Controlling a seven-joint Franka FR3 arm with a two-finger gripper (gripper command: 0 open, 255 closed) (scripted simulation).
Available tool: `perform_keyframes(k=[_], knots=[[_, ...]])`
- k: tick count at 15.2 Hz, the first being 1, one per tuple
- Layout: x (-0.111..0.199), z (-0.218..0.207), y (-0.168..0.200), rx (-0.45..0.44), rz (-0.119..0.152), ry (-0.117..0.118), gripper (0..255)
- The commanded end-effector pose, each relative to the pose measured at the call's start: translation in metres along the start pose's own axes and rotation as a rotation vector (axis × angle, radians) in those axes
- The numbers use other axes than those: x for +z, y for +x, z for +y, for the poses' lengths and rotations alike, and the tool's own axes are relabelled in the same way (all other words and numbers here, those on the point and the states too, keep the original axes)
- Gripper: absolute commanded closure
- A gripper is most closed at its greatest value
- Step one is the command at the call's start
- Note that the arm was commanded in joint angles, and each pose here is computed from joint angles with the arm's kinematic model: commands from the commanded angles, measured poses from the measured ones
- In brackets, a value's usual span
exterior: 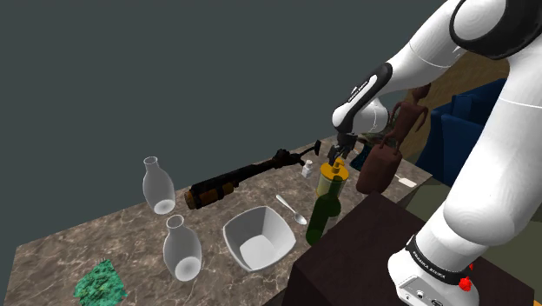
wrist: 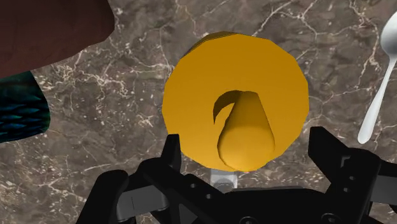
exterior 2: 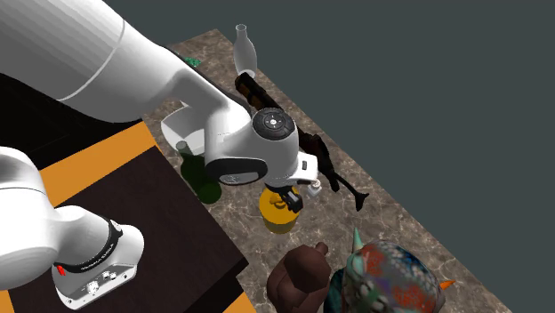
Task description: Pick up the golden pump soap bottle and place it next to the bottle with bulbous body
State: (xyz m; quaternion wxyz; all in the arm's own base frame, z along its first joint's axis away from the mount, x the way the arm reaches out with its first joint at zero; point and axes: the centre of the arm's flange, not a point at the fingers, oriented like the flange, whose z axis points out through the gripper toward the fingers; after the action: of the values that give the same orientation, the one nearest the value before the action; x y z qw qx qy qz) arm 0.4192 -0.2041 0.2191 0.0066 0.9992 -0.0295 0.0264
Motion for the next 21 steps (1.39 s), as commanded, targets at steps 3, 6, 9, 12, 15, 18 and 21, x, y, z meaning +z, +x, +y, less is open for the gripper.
perform_keyframes(k=[3, 6, 9, 12, 15, 18, 21], knots=[[0.014, 0.0, -0.001, 0.0, 0.0, 0.0, 0], [0.014, 0.0, -0.001, 0.0, 0.0, 0.0, 0], [0.014, 0.0, -0.001, 0.0, 0.0, 0.0, 0], [0.014, 0.0, -0.001, 0.0, 0.0, 0.0, 255], [0.014, 0.0, -0.001, 0.0, 0.0, 0.0, 255], [0.014, 0.0, -0.001, 0.0, 0.0, 0.0, 255], [0.004, 0.0, -0.001, 0.0, 0.0, 0.0, 255]])
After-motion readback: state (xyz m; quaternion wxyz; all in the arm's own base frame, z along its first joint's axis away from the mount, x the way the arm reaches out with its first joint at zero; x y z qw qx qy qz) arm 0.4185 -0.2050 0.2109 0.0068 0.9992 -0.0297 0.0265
